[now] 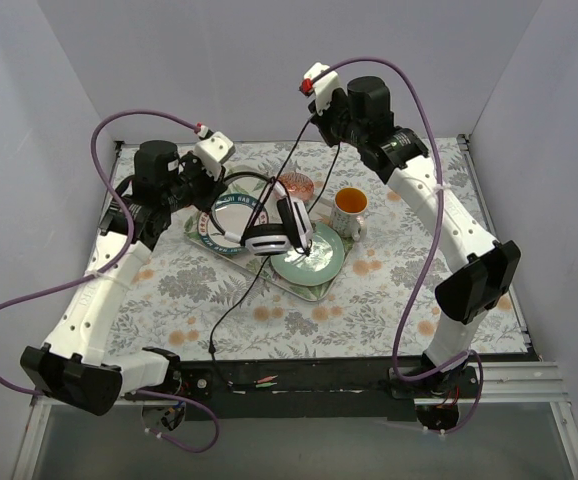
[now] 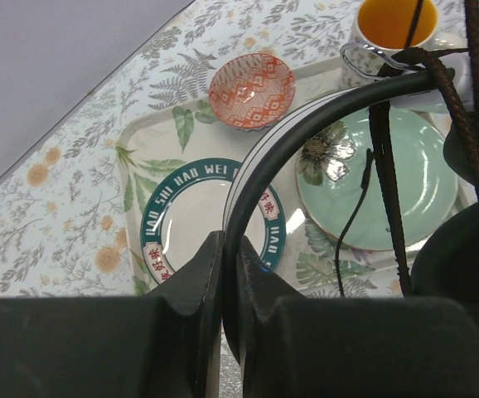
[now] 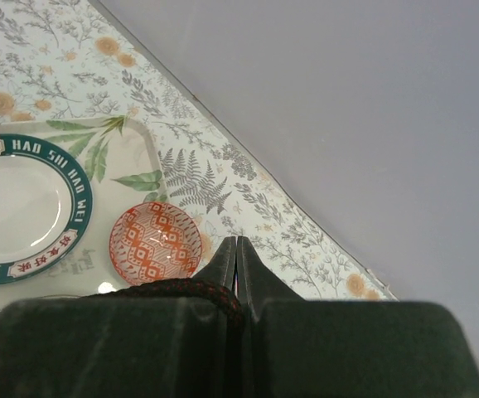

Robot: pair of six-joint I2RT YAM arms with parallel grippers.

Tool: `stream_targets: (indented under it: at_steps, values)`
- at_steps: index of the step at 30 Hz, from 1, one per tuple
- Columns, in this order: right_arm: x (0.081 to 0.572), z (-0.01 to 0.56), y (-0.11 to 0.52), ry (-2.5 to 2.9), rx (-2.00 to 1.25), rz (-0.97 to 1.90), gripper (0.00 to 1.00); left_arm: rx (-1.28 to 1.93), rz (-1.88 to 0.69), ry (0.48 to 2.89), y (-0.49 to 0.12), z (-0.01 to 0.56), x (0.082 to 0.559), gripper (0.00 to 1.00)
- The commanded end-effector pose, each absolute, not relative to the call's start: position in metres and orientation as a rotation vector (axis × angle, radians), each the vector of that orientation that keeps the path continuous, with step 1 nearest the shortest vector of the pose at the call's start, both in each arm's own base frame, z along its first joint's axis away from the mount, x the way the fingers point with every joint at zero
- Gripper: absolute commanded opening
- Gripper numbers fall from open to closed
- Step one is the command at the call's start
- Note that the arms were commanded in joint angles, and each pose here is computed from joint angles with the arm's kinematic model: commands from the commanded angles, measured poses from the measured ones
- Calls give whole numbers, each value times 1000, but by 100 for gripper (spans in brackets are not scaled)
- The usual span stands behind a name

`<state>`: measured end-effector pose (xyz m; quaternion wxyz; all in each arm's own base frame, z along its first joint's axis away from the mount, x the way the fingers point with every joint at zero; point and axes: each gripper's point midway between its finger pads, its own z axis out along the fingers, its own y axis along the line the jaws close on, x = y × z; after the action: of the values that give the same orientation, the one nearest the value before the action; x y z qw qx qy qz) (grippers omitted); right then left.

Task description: Wrap the headphones

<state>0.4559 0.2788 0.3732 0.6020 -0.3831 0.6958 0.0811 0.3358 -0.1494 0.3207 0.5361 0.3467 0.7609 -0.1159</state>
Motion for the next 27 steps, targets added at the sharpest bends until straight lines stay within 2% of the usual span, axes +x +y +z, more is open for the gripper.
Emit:
stream_targets:
  at_steps: [1,10,13,14,15,18,19,22,27]
  values:
    - [466,424,275,1480,-806,230,1,882,-454,1785,-167,342,301,0]
    - [468,407,283,1501,-837,322,1,876,-637,1717,-186,383,279,0]
    - [459,387,294,1512,-885,427,1,835,-738,1666,-195,414,268,0]
    - [455,383,301,1498,-909,469,5,827,-759,1630,-198,431,266,0]
    - [449,379,307,1495,-924,522,15,789,-794,1635,-200,439,263,0]
    - [426,366,332,1451,-965,739,30,715,-803,1564,-199,481,266,0]
    - [418,349,336,1469,-974,799,32,692,-796,1541,-198,492,268,0]
    - [404,360,350,1367,-921,897,37,578,-739,1483,-188,528,280,0]
    - [384,329,372,1355,-872,992,43,419,-659,1423,-171,565,298,0]
